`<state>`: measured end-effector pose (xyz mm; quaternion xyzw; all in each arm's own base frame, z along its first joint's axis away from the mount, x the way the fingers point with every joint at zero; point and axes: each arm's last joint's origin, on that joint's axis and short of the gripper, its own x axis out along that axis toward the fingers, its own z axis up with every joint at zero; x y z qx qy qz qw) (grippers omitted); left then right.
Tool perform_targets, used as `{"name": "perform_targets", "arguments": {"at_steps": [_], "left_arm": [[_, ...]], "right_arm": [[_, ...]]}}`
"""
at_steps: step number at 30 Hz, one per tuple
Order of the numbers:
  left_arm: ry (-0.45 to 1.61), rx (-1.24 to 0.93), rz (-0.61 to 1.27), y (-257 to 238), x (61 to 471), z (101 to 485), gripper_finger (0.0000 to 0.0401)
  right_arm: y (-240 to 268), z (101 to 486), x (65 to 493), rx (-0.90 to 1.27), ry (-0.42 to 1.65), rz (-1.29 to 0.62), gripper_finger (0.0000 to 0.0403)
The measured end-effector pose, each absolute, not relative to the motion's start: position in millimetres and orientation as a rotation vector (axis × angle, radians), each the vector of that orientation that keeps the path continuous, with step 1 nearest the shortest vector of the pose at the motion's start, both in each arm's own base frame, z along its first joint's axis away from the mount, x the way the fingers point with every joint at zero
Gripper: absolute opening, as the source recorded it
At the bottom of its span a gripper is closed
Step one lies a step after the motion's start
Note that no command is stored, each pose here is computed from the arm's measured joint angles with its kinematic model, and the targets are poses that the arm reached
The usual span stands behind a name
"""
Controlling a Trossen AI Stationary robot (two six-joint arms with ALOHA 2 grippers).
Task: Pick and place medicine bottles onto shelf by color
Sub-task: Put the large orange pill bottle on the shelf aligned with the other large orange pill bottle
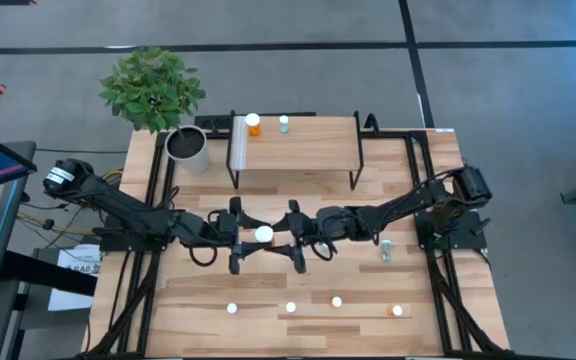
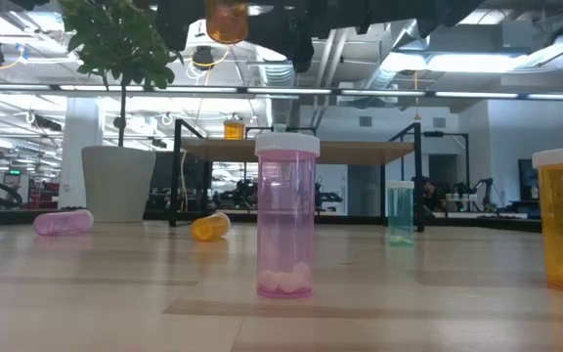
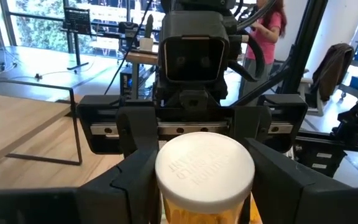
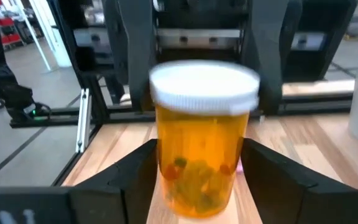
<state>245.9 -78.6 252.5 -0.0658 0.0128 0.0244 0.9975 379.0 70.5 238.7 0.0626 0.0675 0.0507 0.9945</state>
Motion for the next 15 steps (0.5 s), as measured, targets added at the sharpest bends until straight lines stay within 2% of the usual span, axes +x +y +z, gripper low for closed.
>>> {"name": "perform_targets", "arguments": {"at_steps": [9, 15], "left_arm": [[0.011, -0.137, 0.067, -77.2, 243.5, 256.3, 0.0198], [0.01, -0.119, 0.259, -69.9, 239.0, 258.5, 0.0199]], "right_arm": [[68.3, 244.7, 370.8, 0.115, 0.206, 0.095, 0.0261], [60.5, 255.7, 352.6, 0.091, 0.331, 0.018, 0.0261]]}}
